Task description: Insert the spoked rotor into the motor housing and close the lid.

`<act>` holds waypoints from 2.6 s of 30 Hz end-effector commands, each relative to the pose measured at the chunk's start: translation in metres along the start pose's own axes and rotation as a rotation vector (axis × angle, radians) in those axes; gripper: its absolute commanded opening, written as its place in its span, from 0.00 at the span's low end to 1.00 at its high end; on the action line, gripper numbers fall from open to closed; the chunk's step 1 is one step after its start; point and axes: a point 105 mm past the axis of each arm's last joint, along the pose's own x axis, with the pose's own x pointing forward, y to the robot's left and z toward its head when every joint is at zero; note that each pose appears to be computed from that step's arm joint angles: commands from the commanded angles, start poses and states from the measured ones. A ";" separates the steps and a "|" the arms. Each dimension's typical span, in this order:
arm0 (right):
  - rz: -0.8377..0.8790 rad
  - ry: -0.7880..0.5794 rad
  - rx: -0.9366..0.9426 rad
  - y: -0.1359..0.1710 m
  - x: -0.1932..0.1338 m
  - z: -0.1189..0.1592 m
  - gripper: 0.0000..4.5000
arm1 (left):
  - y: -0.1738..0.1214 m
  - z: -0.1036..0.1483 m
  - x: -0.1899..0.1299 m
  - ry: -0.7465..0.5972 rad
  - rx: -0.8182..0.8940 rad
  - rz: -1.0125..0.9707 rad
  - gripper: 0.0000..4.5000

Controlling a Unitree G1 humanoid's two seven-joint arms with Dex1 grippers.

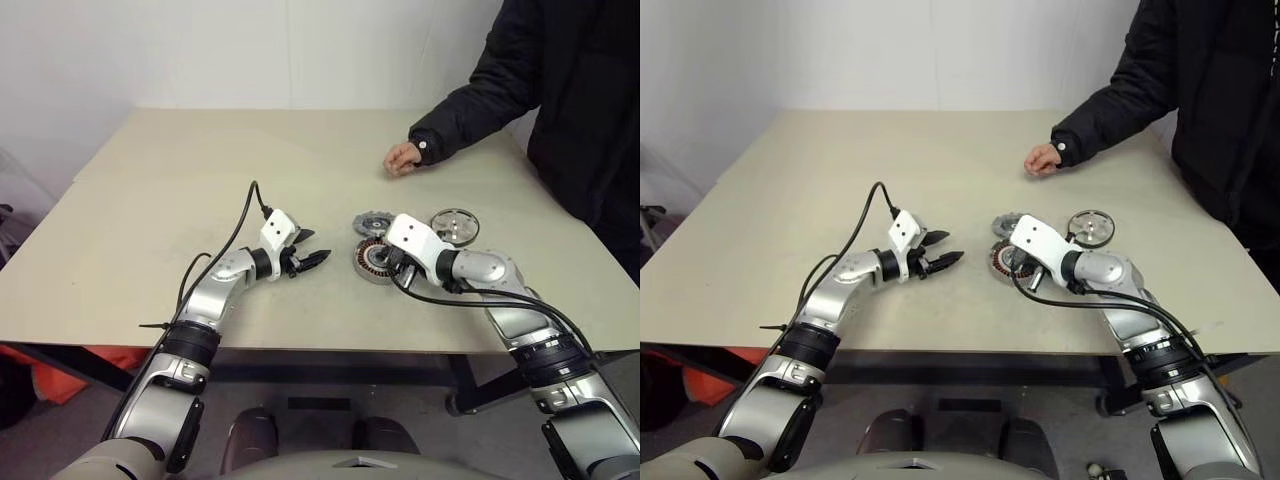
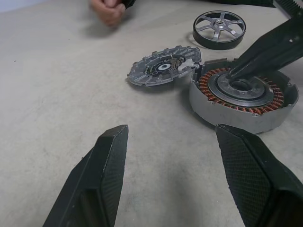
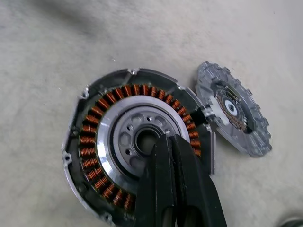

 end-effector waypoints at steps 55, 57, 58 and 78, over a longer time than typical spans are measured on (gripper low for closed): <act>-0.571 -0.147 1.517 -0.071 -0.049 -0.096 0.43 | 0.001 0.004 -0.006 -0.013 0.037 0.004 0.69; -0.543 -0.191 1.553 -0.070 -0.045 -0.092 0.43 | 0.002 0.003 -0.006 -0.007 0.044 0.005 0.69; -0.534 -0.216 1.562 -0.071 -0.043 -0.090 0.43 | 0.002 0.003 -0.007 -0.005 0.047 0.005 0.69; -0.585 -0.316 1.551 -0.085 -0.022 -0.078 0.43 | 0.000 -0.002 -0.011 0.011 0.064 0.013 0.69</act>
